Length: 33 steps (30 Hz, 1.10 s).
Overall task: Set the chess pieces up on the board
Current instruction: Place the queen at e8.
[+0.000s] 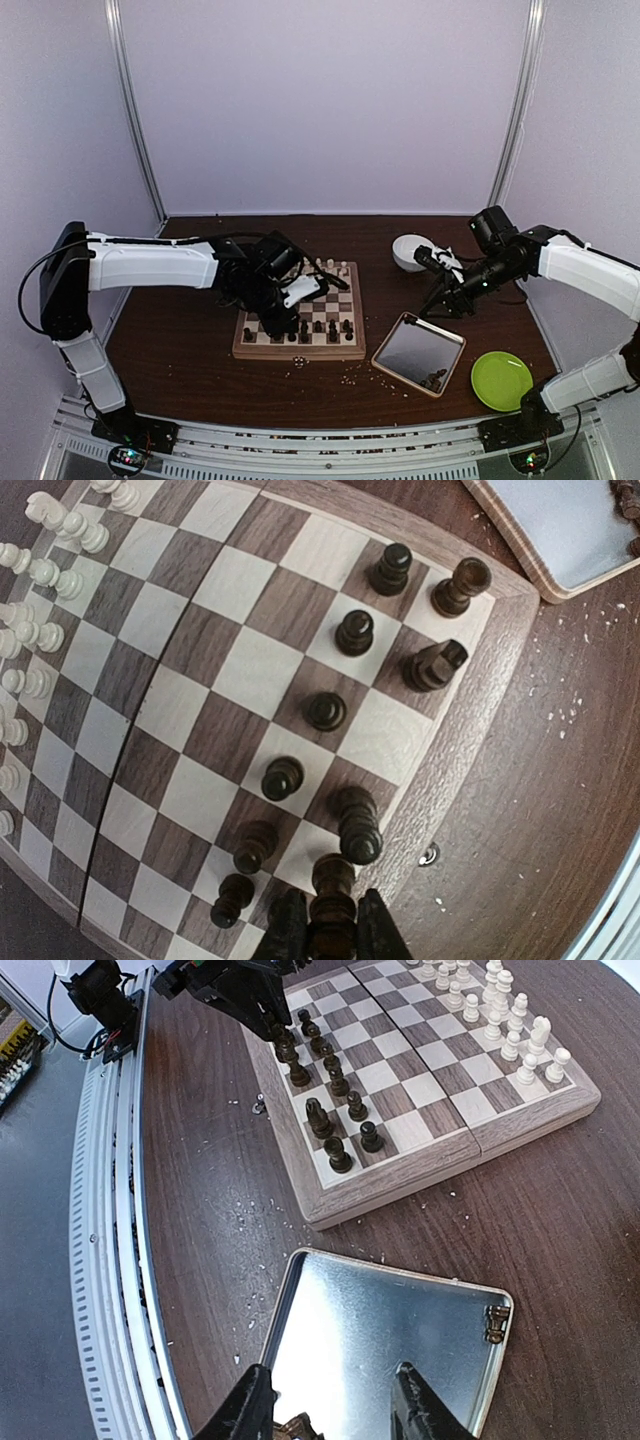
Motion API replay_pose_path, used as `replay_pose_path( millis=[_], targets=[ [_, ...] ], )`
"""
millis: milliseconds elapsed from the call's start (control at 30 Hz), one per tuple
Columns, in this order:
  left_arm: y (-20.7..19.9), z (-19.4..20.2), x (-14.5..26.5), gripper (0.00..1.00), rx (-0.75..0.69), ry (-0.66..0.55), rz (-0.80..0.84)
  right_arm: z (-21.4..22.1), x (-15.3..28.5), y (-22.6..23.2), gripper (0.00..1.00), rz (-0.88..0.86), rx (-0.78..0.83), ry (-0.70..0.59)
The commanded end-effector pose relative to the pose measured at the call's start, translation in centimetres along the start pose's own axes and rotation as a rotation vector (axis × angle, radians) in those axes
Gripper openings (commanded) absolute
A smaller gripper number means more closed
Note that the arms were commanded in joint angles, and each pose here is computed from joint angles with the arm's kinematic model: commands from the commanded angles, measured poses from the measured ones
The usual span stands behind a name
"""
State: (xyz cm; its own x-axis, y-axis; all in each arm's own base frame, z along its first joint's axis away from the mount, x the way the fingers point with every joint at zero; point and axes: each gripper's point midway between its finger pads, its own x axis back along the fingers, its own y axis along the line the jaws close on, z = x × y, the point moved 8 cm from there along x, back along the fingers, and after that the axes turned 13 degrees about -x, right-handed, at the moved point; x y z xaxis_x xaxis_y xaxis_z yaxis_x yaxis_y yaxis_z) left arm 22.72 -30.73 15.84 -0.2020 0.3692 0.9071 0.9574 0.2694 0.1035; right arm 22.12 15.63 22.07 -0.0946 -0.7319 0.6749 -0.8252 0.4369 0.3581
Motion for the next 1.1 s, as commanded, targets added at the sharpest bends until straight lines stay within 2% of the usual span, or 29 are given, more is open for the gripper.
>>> replay_pose_path(
  millis=[0,667,1067],
  targets=[
    [0.28,-0.22,-0.64,0.10,0.000,-0.016,-0.006,0.29,-0.08,-0.13,0.40,-0.007,-0.001,0.013],
    [0.48,0.13,-1.25,0.14,0.004,0.010,-0.026,0.43,-0.20,-0.22,0.40,-0.012,-0.007,0.022],
    [0.57,0.10,-1.13,0.27,0.010,0.019,-0.031,0.43,-0.18,-0.18,0.40,-0.015,-0.008,0.024]
  ],
)
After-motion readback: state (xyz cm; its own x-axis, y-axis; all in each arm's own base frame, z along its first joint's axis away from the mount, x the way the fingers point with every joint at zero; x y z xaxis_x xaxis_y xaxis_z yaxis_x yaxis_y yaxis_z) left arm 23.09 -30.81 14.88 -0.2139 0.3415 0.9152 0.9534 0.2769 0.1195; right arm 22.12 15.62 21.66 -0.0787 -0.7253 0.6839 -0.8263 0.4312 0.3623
